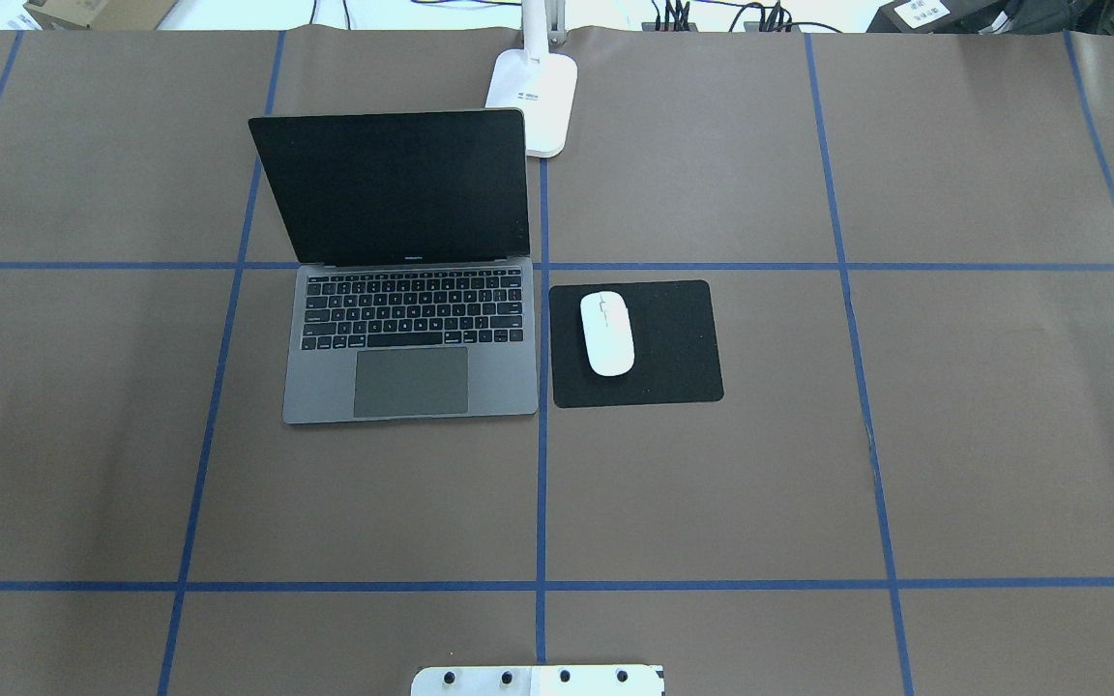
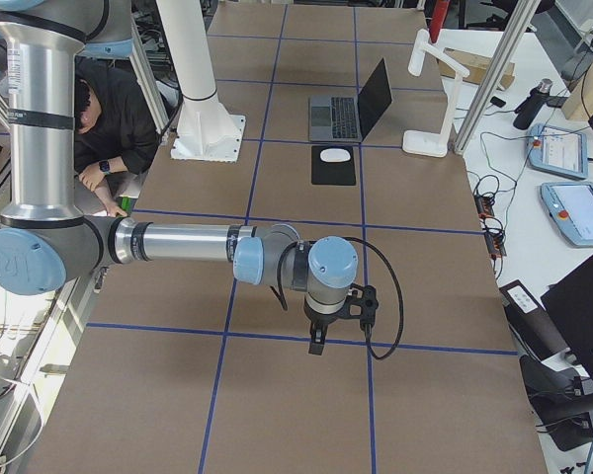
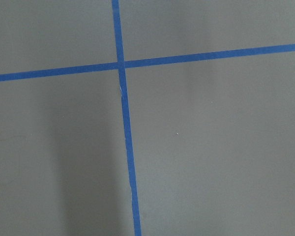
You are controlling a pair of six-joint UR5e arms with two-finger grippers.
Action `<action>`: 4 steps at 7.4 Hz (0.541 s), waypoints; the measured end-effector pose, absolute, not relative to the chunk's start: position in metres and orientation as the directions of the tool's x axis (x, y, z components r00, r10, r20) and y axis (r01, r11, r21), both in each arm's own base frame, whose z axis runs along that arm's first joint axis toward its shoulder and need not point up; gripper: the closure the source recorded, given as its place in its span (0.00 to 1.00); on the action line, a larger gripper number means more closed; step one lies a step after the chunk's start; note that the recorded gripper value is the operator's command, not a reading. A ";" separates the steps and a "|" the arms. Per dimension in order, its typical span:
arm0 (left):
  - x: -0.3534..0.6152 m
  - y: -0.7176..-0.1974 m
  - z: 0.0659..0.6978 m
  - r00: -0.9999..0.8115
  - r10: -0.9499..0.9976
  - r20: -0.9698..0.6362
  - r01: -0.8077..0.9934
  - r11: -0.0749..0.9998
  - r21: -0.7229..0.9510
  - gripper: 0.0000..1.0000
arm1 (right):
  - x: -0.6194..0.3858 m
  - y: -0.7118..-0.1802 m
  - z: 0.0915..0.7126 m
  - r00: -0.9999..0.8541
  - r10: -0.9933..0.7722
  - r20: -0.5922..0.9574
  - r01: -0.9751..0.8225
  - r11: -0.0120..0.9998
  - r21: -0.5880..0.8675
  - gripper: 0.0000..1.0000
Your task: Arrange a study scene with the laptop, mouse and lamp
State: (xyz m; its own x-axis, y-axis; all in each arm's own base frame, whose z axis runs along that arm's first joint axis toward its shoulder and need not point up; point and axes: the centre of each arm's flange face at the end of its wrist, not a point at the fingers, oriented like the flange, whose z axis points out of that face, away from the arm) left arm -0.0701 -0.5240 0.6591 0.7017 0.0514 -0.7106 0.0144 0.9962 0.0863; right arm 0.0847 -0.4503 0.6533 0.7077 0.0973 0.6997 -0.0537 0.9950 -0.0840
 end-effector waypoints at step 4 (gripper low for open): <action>-0.070 -0.526 0.660 0.702 0.052 -0.711 0.013 0.996 0.087 0.01 | 0.085 -0.451 0.652 0.707 0.096 0.700 -0.054 0.995 -0.082 0.00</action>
State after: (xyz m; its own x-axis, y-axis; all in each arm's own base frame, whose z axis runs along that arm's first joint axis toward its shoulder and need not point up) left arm -0.0701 -0.5255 0.6601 0.7016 0.0522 -0.7106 0.0135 0.9962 0.0865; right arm 0.0850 -0.4506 0.6524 0.7072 0.0960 0.7005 -0.0540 0.9952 -0.0818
